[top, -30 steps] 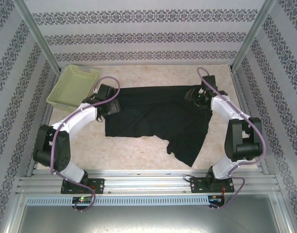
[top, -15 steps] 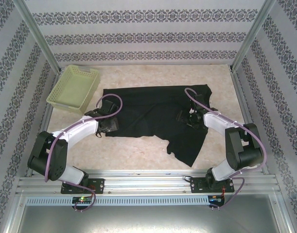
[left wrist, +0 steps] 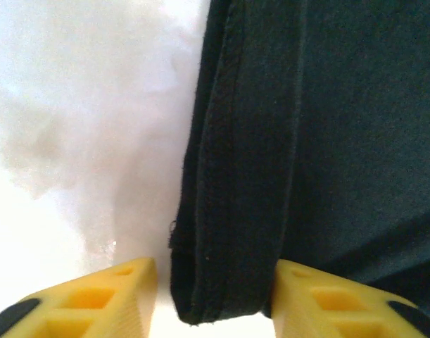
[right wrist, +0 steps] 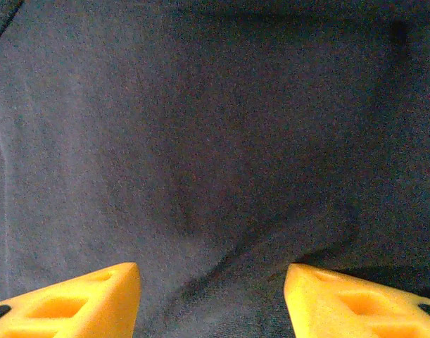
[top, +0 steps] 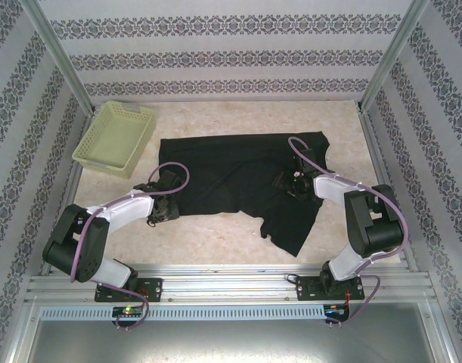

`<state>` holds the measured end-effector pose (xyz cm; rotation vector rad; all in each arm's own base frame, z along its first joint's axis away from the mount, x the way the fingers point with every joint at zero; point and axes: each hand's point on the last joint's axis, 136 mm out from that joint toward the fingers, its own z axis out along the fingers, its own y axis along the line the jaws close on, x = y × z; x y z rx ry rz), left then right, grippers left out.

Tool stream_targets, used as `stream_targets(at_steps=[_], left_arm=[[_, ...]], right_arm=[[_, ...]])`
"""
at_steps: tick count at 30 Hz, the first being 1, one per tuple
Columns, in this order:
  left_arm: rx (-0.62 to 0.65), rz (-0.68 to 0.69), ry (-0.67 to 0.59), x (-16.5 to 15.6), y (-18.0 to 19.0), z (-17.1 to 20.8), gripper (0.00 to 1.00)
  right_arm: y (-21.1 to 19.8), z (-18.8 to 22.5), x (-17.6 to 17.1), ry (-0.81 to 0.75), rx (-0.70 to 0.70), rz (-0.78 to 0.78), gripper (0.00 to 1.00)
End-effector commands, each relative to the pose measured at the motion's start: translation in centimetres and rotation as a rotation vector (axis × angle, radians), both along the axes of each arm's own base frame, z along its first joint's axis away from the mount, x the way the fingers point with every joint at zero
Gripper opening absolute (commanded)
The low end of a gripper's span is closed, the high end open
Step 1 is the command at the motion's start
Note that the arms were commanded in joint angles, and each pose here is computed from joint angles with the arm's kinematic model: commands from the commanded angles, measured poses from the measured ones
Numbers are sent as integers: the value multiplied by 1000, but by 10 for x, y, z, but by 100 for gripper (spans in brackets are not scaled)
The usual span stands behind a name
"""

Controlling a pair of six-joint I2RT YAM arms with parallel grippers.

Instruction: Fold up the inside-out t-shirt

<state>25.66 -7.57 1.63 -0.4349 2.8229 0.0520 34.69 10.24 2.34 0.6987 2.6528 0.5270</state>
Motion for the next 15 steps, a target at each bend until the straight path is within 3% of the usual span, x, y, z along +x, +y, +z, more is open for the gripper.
stream_targets(at_steps=[1,5,15], left_arm=[[24,32,-19,-3,10,0,37],[31,69,-33,-4,17,3,29],[53,229,-76,-19,48,8,34]], right_arm=[[-7,-16,-4,61,-18,-51,58],[-8,-16,-1,68,-20,-65,56],[-13,-14,-4,81,-30,-118,54]])
